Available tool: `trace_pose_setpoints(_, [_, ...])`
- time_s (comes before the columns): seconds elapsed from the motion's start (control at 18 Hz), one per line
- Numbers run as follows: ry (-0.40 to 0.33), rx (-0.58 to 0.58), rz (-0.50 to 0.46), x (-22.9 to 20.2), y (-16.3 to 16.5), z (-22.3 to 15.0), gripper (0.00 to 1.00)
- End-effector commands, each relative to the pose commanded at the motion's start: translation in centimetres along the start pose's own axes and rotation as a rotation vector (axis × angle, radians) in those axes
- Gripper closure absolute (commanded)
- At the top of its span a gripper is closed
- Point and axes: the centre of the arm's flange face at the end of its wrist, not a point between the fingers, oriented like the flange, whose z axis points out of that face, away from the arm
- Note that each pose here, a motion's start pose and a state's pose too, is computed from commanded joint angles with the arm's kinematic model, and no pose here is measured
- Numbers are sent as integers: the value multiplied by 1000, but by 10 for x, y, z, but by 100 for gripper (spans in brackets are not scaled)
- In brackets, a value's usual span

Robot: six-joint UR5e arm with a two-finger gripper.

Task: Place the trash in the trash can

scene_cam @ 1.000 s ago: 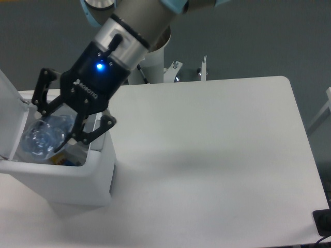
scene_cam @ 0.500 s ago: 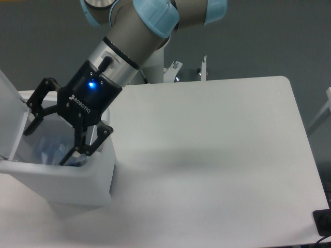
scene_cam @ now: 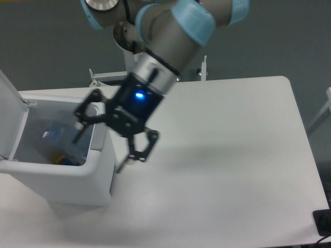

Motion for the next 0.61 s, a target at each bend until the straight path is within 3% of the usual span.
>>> trace_pose_setpoints(0.33, [-61,-18,-34,-71,33,-14,0])
trace_pose_setpoints(0.44, [-132,-59,-45,-109,58,-26,0])
trace_pose_setpoints(0.61, [-261,-180,33,-145,89,-44,0])
